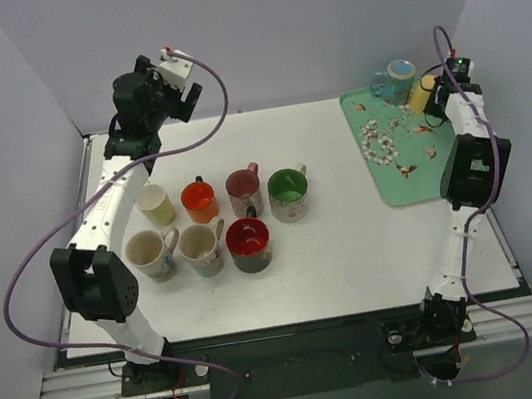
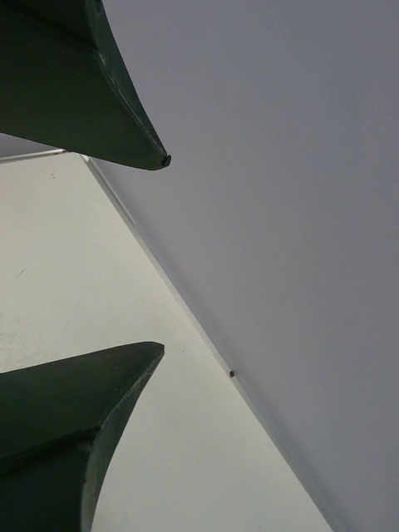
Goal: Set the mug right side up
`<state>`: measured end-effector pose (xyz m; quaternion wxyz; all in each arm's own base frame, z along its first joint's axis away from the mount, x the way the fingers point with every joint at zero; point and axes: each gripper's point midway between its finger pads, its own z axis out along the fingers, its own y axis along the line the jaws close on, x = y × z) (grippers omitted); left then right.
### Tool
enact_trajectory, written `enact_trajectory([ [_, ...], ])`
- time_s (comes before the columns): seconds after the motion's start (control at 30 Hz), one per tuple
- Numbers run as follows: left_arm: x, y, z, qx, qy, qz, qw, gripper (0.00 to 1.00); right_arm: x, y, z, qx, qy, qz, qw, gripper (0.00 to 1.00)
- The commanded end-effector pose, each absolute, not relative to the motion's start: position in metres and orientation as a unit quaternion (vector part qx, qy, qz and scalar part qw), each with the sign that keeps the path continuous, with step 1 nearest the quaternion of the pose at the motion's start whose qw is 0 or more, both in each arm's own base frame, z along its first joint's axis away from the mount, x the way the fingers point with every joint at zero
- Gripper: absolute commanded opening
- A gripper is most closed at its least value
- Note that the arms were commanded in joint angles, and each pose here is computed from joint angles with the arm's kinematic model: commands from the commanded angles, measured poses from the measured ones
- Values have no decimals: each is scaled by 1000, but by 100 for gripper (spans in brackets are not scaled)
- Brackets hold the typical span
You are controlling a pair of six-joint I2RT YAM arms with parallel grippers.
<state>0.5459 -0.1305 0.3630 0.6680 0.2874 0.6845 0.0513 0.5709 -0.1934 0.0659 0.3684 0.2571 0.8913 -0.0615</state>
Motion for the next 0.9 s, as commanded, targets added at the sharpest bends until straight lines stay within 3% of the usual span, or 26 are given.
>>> enact_trajectory([
  [0.0,522,-145,405,295,641,27,708,95,584,-209,130,269,858,-30,436,42],
  [0.03,518,-145,404,297,641,27,707,95,589,-213,139,281,848,-23,449,66],
  [0.07,517,-145,402,297,642,26,706,95,592,-224,131,325,832,-8,449,75],
  [0.3,513,-144,406,290,635,31,716,95,641,-245,148,474,688,142,531,77],
  [0.6,515,-143,403,290,637,36,714,95,661,-272,129,554,601,156,554,70],
  [0.87,519,-142,402,294,636,44,712,95,652,-233,116,514,660,161,524,68],
])
